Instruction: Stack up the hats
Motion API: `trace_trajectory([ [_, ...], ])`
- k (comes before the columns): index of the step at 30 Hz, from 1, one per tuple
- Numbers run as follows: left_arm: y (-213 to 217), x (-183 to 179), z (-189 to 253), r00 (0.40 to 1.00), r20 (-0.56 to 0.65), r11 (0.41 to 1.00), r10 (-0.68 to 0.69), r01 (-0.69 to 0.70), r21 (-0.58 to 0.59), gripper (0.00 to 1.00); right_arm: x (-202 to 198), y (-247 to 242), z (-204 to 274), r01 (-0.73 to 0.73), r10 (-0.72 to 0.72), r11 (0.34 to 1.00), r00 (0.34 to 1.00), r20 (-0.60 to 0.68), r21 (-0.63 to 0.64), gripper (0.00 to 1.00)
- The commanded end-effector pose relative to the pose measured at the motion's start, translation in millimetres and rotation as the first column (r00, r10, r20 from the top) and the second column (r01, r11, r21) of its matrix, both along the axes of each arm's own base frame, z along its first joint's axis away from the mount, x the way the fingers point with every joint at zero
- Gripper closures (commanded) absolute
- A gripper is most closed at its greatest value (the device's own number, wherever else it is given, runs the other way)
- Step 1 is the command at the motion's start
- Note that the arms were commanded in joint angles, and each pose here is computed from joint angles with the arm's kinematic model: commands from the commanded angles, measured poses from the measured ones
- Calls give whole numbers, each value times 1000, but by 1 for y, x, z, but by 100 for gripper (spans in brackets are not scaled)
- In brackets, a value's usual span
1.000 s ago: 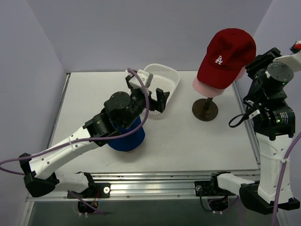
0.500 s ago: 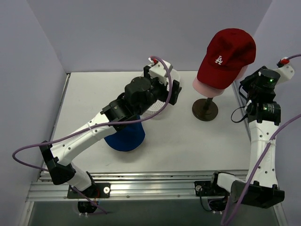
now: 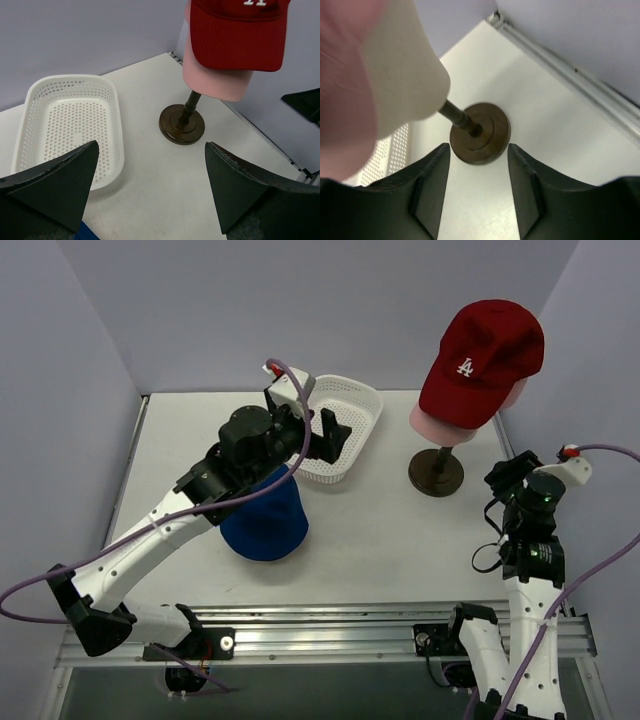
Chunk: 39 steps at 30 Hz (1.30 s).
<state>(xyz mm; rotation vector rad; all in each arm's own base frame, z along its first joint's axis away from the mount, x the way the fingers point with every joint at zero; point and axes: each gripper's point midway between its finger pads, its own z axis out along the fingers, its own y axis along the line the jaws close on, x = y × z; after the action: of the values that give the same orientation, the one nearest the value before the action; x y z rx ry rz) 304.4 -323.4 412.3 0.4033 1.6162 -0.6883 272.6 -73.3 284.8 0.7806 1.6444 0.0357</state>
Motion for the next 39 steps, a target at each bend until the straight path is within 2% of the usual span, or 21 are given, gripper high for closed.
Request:
trace_trajectory([
  [1, 14, -21, 42, 998, 64, 991, -28, 36, -132, 4, 17, 14, -37, -70, 70, 994, 998, 11, 86, 61],
  [3, 21, -24, 39, 999, 50, 988, -12, 19, -150, 4, 20, 18, -46, -82, 78, 988, 996, 33, 128, 69],
  [4, 22, -24, 38, 999, 43, 987, -8, 15, -161, 4, 20, 17, -53, -71, 68, 987, 997, 26, 143, 96],
  [5, 23, -25, 33, 1000, 31, 986, -6, 11, -168, 4, 19, 14, -64, -49, 49, 986, 999, 3, 159, 100],
  [7, 22, -28, 32, 1000, 0, 977, -20, 19, -210, 4, 27, 9, -68, -39, 36, 984, 999, 23, 173, 100],
  [11, 24, -36, 17, 999, -37, 979, -40, 31, -200, 4, 43, 1, -97, -17, 21, 975, 1000, -15, 223, 100],
  [12, 25, -36, 0, 997, -65, 983, -28, 16, -182, 4, 49, 4, -98, -51, 50, 970, 999, 9, 237, 100],
  [13, 29, -36, -6, 997, -70, 983, -13, 0, -185, 4, 54, 3, -108, -59, 62, 962, 998, -3, 265, 100],
  [18, 44, -53, -35, 995, -94, 974, -18, -4, -228, 5, 74, -8, -110, -144, 113, 934, 987, 113, 328, 100],
  [26, 56, -63, -81, 995, -102, 981, 1, -21, -192, 5, 118, -20, -133, -206, 167, 900, 977, 131, 385, 100],
  [30, 54, -77, -91, 995, -95, 984, -31, 14, -177, 5, 143, -23, -149, -270, 201, 861, 959, 200, 431, 100],
  [35, 66, -77, -96, 998, -59, 988, 21, -30, -149, 5, 172, -31, -144, -327, 203, 843, 929, 310, 427, 100],
  [39, 69, -82, -94, 999, -49, 987, 16, -24, -160, 6, 196, -27, -162, -352, 214, 820, 920, 328, 452, 100],
])
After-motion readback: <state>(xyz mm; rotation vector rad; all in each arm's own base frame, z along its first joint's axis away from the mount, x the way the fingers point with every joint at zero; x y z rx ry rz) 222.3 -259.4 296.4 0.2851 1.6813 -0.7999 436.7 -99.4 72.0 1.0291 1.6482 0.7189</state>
